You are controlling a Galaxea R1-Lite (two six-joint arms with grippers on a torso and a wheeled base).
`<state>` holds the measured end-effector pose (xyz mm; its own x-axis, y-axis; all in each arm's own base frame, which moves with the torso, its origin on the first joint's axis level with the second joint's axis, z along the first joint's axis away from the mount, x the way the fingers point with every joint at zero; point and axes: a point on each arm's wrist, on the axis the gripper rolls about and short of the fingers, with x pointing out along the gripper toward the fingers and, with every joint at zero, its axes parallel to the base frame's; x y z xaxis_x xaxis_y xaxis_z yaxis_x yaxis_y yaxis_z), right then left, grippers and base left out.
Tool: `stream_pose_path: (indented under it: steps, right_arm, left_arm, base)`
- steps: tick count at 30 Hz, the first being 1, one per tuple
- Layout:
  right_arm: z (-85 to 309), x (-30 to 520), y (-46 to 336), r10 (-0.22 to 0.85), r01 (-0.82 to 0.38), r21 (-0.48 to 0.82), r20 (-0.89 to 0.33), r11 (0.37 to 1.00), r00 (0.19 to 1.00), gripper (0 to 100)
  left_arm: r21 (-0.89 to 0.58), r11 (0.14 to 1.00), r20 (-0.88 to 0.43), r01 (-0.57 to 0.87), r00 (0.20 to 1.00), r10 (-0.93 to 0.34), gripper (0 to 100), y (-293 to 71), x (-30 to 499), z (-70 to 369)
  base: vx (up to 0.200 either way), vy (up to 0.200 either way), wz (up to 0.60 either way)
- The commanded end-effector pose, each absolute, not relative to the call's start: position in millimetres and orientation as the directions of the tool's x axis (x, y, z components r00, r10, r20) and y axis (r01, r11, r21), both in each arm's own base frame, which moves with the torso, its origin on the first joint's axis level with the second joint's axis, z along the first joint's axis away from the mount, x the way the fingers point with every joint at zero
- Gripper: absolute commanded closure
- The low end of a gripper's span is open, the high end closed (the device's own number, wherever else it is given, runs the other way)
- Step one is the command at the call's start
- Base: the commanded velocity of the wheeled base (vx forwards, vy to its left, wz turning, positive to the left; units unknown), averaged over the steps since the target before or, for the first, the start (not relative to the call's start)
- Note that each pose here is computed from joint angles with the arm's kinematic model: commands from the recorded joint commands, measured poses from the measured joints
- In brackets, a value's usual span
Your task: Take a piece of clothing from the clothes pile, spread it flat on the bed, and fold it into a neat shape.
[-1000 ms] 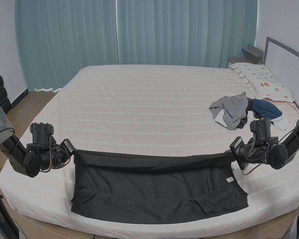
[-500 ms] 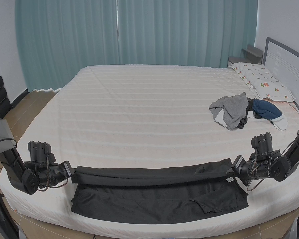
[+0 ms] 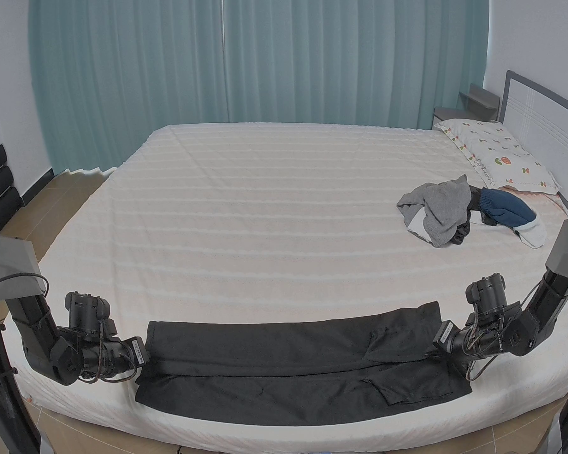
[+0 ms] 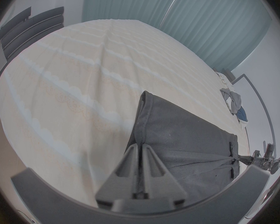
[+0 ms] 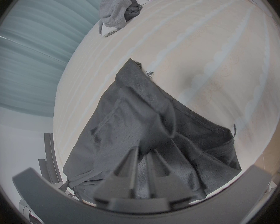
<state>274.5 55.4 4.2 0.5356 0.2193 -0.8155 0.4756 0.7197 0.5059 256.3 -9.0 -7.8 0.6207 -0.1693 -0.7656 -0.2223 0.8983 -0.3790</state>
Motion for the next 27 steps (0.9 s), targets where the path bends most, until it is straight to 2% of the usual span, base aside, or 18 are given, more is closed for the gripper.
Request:
stream_pose_path:
  steps: [1,4,11,15,21,27]
  right_arm:
    - [6.8,275.1,54.7,0.22,0.473,0.513,-0.81,0.716,0.544,0]
    - [19.4,274.6,52.5,0.224,0.456,0.54,-0.783,0.707,0.58,0]
    - [50.8,284.6,34.8,0.202,0.408,0.6,-0.698,0.688,0.687,0]
    - [46.6,297.4,26.7,0.226,0.393,0.614,-0.691,0.685,0.687,0]
    - [31.0,315.5,17.1,0.29,0.38,0.641,-0.693,0.667,0.66,0]
    - [10.1,331.3,6.8,0.344,0.315,0.635,-0.695,0.706,0.631,0]
  left_arm:
    - [-0.381,0.897,-0.765,-0.223,0.621,-0.171,0,-9.0,256.4,-7.8]
    - [-0.386,0.894,-0.758,-0.23,0.631,-0.165,0,-7.1,257.5,-5.4]
    - [-0.464,0.841,-0.685,-0.28,0.715,-0.14,0,3.6,275.3,14.5]
    - [-0.536,0.79,-0.637,-0.299,0.757,-0.145,0,2.4,298.9,21.3]
    - [-0.531,0.788,-0.668,-0.312,0.726,-0.163,0,-3.7,319.2,1.3]
    - [-0.521,0.793,-0.69,-0.316,0.702,-0.174,0,-8.7,328.1,-15.5]
  base:
    - [0.0,0.0,0.0]
    - [0.0,0.0,0.0]
    - [0.0,0.0,0.0]
    - [0.0,0.0,0.0]
    - [0.0,0.0,0.0]
    - [0.0,0.0,0.0]
